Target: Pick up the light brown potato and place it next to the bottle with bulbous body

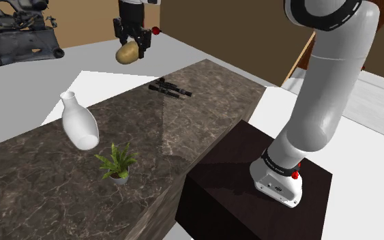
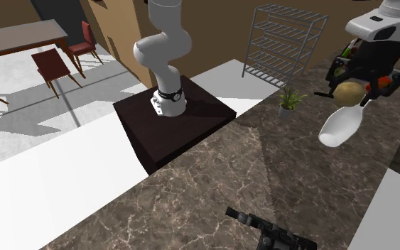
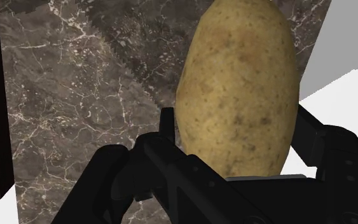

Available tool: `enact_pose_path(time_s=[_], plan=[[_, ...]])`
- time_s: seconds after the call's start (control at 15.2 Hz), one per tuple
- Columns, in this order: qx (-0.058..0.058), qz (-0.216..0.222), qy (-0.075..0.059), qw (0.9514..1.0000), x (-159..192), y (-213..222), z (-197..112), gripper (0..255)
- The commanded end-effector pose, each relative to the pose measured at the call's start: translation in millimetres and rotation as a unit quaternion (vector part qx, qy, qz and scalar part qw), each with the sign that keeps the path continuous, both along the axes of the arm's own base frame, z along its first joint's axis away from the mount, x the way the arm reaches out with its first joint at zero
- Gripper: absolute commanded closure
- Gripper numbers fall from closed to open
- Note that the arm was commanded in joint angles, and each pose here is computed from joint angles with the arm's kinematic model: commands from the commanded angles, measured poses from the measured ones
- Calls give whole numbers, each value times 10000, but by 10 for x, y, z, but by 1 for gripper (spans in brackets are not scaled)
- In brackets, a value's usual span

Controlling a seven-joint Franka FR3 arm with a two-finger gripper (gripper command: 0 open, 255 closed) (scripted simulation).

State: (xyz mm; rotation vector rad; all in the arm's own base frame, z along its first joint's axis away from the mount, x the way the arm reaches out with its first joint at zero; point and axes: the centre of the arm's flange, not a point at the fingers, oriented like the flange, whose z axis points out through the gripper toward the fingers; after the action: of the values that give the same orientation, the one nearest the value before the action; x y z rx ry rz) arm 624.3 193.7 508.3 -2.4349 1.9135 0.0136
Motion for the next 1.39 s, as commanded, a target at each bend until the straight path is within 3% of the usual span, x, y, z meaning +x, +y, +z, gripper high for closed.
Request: enact_pose_path(time_s=[0.0, 0.33, 1.32], plan=[[-2, -11, 0, 10000, 170, 217, -27, 255], [-2, -11, 0, 10000, 555, 762, -26, 255], [-2, -11, 0, 10000, 555, 762, -818, 255]])
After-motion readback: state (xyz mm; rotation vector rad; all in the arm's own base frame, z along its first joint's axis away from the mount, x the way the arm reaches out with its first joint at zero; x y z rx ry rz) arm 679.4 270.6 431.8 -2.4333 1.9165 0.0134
